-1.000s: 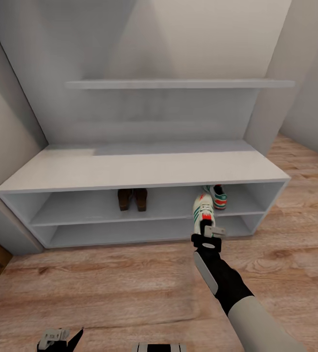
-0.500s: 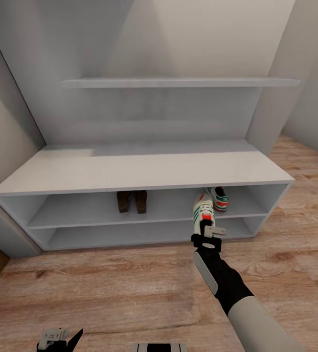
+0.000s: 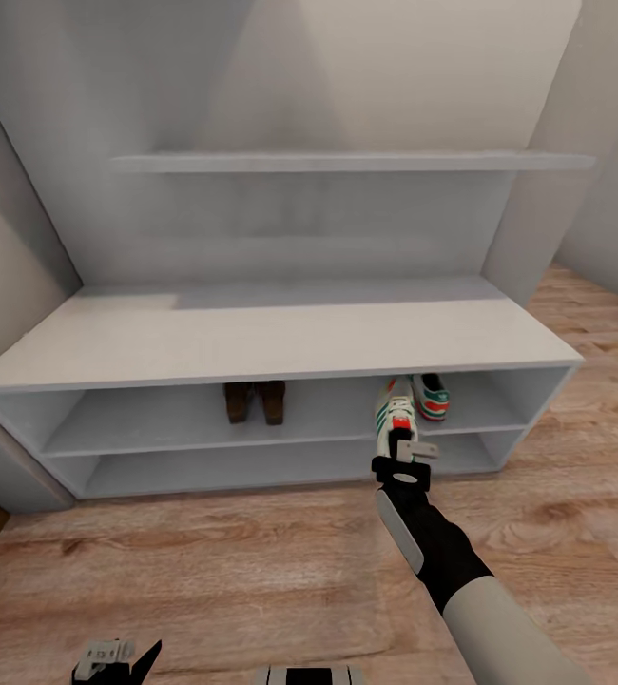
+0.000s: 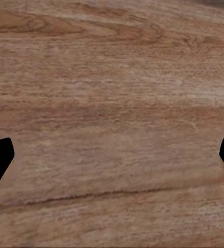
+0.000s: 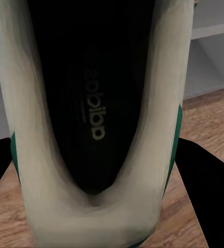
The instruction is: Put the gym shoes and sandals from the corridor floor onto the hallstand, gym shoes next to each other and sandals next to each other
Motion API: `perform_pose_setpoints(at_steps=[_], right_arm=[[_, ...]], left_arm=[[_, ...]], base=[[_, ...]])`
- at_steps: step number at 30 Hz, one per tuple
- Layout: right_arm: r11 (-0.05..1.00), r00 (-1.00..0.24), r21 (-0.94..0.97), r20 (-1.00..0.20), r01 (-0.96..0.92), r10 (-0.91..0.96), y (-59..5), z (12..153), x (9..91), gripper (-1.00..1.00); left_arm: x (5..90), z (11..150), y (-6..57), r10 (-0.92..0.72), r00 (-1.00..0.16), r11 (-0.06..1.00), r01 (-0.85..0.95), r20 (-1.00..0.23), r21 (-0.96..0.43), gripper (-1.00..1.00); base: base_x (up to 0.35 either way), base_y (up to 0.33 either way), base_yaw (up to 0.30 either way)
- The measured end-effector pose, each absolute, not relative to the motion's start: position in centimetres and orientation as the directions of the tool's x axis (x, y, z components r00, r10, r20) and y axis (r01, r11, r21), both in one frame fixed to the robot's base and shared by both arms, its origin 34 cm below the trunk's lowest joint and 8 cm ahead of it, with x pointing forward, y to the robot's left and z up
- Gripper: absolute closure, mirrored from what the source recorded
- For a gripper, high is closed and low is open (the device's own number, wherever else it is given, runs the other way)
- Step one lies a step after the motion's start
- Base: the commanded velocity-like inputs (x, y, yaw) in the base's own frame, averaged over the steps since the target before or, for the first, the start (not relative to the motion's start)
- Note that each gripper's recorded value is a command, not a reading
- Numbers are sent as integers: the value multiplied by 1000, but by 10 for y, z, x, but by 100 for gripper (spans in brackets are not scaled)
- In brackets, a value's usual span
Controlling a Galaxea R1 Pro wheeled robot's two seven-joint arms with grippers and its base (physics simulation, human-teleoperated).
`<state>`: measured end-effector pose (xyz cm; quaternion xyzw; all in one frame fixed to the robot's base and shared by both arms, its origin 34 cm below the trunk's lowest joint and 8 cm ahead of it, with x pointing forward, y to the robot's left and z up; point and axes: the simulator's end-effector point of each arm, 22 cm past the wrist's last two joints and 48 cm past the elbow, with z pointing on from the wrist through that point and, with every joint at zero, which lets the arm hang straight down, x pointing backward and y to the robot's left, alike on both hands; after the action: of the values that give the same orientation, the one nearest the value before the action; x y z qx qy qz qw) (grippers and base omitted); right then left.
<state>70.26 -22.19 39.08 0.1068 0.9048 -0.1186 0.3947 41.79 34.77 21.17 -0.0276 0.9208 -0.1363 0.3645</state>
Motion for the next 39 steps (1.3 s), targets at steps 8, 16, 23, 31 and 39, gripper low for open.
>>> perform_pose_setpoints(at_steps=[8,16,23,31,39], right_arm=[[949,-666,-131,-739,287,100,-222,390,702,100],[949,-666,-130,-739,287,100,-222,390,702,100],[949,-666,-131,-739,287,99,-222,390,702,100],[949,-666,-132,-739,287,99,-222,390,702,100],[949,-666,-132,-739,287,99,-223,390,702,100]], left_arm=[[417,211,348,-149,-733,962,48,-663,-270,-100],[417,212,348,-150,-733,961,48,-663,-271,-100],[418,211,348,-150,-733,961,48,-663,-271,-100],[417,212,349,-149,-734,962,48,-663,-270,-100],[417,211,349,-149,-734,962,48,-663,-270,-100]], base=[[48,0,0],[207,0,0],[268,0,0],[144,0,0],[134,-7,0]])
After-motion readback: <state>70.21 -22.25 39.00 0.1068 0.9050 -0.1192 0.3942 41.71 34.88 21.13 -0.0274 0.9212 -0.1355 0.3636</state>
